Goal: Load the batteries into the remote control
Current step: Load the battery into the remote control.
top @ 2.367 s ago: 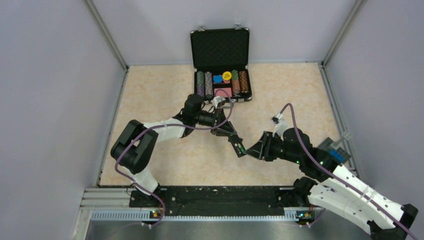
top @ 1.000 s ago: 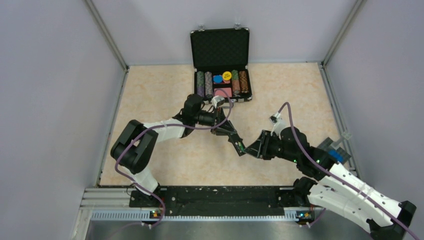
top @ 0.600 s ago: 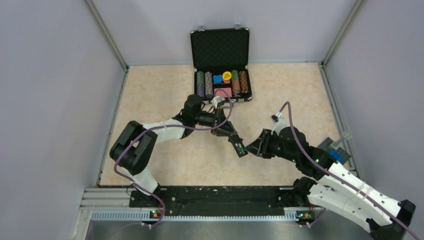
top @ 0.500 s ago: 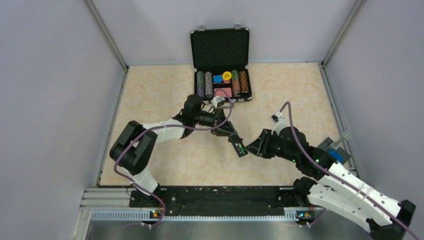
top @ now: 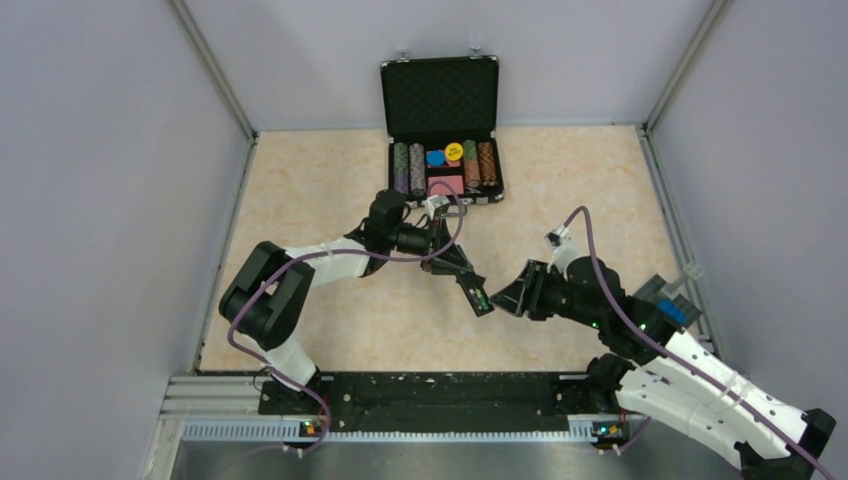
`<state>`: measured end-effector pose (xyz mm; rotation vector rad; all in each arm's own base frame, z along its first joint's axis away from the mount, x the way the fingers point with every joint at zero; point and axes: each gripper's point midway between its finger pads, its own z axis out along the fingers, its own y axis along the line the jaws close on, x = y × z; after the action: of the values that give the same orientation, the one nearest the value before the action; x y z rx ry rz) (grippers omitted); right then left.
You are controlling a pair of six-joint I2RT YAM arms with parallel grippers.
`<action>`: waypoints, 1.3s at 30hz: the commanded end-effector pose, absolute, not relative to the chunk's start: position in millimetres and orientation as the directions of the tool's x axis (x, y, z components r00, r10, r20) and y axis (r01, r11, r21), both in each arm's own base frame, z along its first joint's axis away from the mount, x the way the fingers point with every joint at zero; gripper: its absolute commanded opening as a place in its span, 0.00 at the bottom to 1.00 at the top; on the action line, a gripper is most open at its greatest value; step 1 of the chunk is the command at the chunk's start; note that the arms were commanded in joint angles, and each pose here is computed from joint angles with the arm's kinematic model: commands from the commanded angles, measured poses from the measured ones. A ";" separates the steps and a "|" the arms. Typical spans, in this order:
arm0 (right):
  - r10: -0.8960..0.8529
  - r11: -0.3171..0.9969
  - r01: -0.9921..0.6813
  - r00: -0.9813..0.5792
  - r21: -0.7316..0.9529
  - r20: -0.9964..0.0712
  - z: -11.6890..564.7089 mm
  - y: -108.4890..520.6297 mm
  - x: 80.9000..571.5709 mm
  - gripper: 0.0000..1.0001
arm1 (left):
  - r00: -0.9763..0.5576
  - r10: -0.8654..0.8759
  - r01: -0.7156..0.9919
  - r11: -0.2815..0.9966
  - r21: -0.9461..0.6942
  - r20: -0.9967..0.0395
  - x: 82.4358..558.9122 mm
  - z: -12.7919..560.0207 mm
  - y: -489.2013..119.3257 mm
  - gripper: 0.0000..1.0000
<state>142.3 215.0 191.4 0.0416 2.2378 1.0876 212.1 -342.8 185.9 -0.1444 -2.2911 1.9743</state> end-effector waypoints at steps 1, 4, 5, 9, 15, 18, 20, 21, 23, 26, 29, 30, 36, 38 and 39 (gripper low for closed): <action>0.218 0.639 -0.309 -0.805 0.704 -0.552 193.7 220.0 133.2 0.45 | -0.986 0.151 0.086 0.104 -0.991 -0.070 213.9 207.9 -345.6 0.00; 0.175 0.632 -0.340 -0.813 0.697 -0.555 189.7 223.1 128.6 0.43 | -0.986 0.151 0.085 0.105 -0.991 -0.068 214.6 208.2 -346.2 0.00; 0.163 0.632 -0.345 -0.817 0.694 -0.554 187.9 223.8 127.6 0.43 | -0.986 0.151 0.085 0.105 -0.991 -0.069 215.0 208.2 -346.2 0.00; 0.136 0.630 -0.360 -0.822 0.688 -0.554 185.5 225.7 125.4 0.42 | -0.987 0.150 0.081 0.108 -0.991 -0.064 215.9 206.5 -346.8 0.00; 0.125 0.638 -0.356 -0.827 0.683 -0.548 179.5 225.6 125.0 0.37 | -0.987 0.150 0.078 0.110 -0.991 -0.061 216.0 205.6 -347.0 0.00; 0.126 0.641 -0.354 -0.827 0.681 -0.548 178.9 225.2 125.5 0.34 | -0.987 0.148 0.076 0.113 -0.991 -0.059 216.4 204.7 -347.0 0.00; 0.130 0.645 -0.351 -0.825 0.679 -0.550 178.3 224.8 126.6 0.33 | -0.987 0.149 0.076 0.112 -0.991 -0.059 216.3 204.9 -346.8 0.00; 0.132 0.646 -0.349 -0.825 0.679 -0.549 178.4 224.7 127.0 0.33 | -0.987 0.149 0.077 0.112 -0.991 -0.059 216.5 204.9 -346.9 0.00; 0.134 0.650 -0.345 -0.825 0.677 -0.549 177.2 224.2 127.8 0.32 | -0.987 0.149 0.078 0.111 -0.991 -0.061 216.4 205.6 -346.9 0.00; 0.141 0.657 -0.337 -0.824 0.674 -0.549 176.0 223.6 129.7 0.32 | -0.987 0.151 0.080 0.109 -0.991 -0.063 215.8 206.6 -346.7 0.00; 0.152 0.664 -0.326 -0.822 0.673 -0.548 175.4 223.3 132.2 0.31 | -0.986 0.152 0.081 0.108 -0.991 -0.064 215.1 207.1 -346.4 0.00; 0.157 0.665 -0.324 -0.821 0.673 -0.550 175.3 223.3 133.3 0.31 | -0.986 0.153 0.081 0.108 -0.991 -0.063 214.7 207.1 -346.1 0.00; 0.180 0.672 -0.310 -0.813 0.673 -0.554 174.7 224.1 139.4 0.30 | -0.984 0.160 0.091 0.106 -0.990 -0.073 211.4 209.6 -345.8 0.00; 0.186 0.671 -0.308 -0.810 0.674 -0.555 174.9 224.8 141.0 0.30 | -0.983 0.166 0.095 0.109 -0.989 -0.077 209.4 209.7 -345.8 0.00; 0.192 0.669 -0.307 -0.809 0.677 -0.556 176.4 225.2 141.7 0.30 | -0.983 0.165 0.096 0.111 -0.989 -0.077 209.2 209.4 -345.5 0.00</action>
<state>130.5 223.2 170.2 -0.1308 2.3219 1.0789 213.8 -343.0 181.6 -0.1319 -2.3152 1.9570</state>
